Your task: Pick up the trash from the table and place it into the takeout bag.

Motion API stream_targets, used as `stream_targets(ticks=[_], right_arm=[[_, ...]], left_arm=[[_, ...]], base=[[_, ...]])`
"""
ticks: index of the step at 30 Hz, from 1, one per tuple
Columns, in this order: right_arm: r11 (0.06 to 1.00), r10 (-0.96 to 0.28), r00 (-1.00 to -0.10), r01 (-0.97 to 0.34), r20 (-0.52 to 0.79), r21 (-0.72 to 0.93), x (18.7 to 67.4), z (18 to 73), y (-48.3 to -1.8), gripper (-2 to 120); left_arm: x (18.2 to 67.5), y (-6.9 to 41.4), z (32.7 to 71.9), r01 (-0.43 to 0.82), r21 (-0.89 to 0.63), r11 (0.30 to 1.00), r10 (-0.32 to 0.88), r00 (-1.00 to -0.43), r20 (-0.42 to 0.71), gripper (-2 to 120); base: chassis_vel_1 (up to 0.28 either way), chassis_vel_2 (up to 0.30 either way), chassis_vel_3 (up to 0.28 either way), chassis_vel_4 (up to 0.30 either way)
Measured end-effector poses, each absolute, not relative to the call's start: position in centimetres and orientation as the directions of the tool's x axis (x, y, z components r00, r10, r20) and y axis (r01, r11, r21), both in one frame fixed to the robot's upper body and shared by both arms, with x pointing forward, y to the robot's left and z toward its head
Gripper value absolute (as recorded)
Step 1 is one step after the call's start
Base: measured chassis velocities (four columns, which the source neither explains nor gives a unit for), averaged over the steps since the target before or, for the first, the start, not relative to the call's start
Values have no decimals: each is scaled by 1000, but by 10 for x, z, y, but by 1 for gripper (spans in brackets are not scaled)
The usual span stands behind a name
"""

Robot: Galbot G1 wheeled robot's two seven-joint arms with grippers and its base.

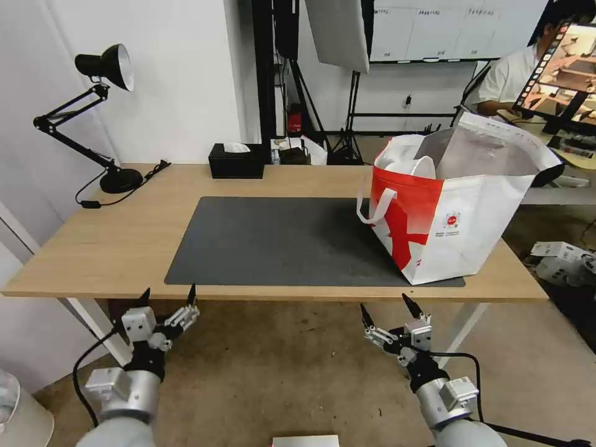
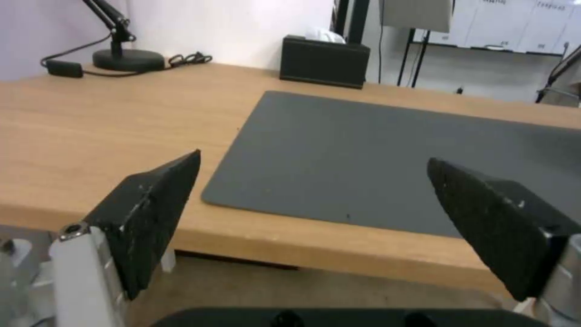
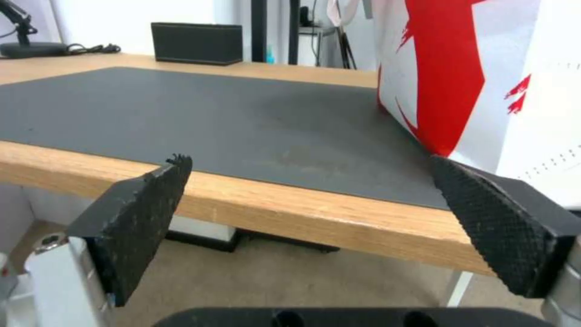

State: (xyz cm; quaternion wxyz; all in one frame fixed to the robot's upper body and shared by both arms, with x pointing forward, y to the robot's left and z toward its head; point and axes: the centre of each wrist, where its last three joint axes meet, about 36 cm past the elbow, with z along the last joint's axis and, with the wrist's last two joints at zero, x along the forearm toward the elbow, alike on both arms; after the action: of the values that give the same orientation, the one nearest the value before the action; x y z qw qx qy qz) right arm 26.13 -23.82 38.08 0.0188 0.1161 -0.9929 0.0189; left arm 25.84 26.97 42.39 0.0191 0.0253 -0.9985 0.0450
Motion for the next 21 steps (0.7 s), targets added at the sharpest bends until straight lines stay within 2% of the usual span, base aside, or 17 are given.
stream_targets(ticks=[21], right_arm=[[972,-230,-972,-231,42,-33,261,381,-238,100]], left_arm=[[259,270,419,-50,-87,995,-45,-997,58,100]], base=[[0,0,0,0]])
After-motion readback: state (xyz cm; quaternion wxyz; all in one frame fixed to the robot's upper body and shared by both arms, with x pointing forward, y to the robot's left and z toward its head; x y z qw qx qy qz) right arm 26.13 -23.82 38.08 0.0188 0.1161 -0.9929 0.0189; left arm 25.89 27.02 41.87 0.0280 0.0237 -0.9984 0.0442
